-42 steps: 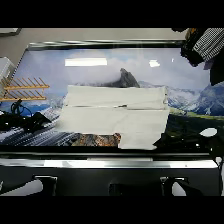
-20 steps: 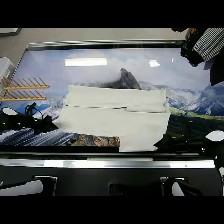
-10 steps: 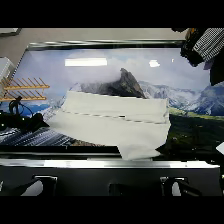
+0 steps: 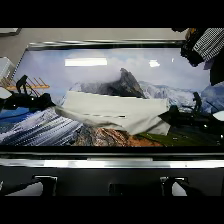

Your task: Fold the clothes and pants, and hang the long-sleeved shirts on hangers.

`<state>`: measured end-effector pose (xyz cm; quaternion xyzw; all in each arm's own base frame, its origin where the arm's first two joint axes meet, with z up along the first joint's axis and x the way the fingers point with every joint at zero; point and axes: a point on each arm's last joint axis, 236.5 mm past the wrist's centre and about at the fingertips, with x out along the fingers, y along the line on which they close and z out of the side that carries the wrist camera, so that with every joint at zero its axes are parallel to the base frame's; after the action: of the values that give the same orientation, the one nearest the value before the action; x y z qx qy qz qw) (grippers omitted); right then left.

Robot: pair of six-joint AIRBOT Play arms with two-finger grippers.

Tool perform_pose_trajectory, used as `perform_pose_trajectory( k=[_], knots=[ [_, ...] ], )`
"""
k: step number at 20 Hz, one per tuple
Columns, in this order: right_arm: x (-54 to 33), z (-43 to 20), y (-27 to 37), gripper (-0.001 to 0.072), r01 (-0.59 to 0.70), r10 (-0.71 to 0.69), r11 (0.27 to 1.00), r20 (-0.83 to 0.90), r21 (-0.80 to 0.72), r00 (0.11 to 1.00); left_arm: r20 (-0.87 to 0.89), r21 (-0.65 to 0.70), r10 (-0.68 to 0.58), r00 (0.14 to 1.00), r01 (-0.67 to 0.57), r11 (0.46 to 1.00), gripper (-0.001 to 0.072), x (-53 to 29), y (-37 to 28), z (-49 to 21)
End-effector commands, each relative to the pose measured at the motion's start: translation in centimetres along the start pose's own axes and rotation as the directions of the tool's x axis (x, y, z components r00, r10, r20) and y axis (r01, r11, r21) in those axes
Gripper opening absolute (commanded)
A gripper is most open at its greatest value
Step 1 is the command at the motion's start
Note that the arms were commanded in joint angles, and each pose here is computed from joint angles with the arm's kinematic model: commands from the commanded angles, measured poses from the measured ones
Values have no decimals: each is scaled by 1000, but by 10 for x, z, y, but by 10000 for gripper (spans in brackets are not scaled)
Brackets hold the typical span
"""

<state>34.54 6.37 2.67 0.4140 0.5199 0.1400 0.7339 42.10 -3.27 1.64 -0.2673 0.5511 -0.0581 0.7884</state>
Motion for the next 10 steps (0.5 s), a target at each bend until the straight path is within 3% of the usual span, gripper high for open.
perform_pose_trajectory(
  k=[1,10],
  knots=[
    [34,57,-3,30,20,-18,999,62,-32,998,18,24,-12,1000,12,1000,21,25,-13,40],
    [57,115,-32,31,68,-79,996,181,66,980,-19,27,-30,999,30,999,21,98,-32,82]
  ],
)
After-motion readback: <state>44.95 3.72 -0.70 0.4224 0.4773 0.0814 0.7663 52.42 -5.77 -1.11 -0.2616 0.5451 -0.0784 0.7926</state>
